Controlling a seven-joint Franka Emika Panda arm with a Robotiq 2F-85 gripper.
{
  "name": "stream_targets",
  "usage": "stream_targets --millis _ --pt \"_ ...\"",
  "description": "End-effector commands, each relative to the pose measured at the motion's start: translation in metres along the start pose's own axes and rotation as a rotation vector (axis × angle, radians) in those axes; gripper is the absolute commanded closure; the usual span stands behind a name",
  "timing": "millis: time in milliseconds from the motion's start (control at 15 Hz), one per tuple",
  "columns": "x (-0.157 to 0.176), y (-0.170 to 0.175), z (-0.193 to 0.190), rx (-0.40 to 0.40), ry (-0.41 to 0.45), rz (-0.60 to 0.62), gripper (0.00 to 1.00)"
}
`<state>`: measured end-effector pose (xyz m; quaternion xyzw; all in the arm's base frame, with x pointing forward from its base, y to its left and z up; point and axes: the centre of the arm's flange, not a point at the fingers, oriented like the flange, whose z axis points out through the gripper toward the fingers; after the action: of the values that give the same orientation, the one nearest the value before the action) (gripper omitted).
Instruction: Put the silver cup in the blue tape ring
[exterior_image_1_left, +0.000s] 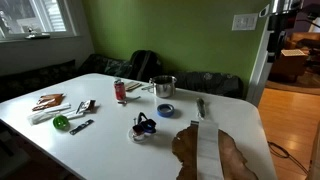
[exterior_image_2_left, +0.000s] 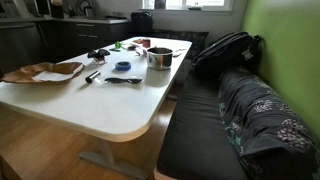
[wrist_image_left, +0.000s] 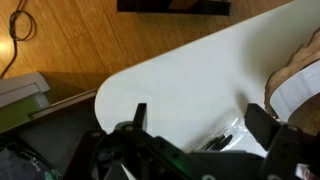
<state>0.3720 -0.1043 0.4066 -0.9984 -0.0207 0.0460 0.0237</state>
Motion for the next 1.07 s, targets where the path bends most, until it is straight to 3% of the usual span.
stream_targets --millis 0,267,333,467,800,867,933,1000 --pt "0.0 0.0 0.0 0.0 0.0 0.0 0.0" --pt "0.0 0.0 0.0 0.0 0.0 0.0 0.0" --pt "0.007 -0.007 0.009 -0.019 0.044 0.001 0.0" --pt "0.035 -0.035 0.044 0.0 0.01 -0.102 0.0" --pt "0.062 -0.123 0.138 -0.111 -0.112 -0.34 0.0" --pt "0.067 -0.136 0.146 -0.126 -0.109 -0.372 0.0" --pt "0.048 -0.12 0.118 -0.086 -0.092 -0.319 0.0" --pt "0.051 -0.131 0.131 -0.09 -0.105 -0.335 0.0"
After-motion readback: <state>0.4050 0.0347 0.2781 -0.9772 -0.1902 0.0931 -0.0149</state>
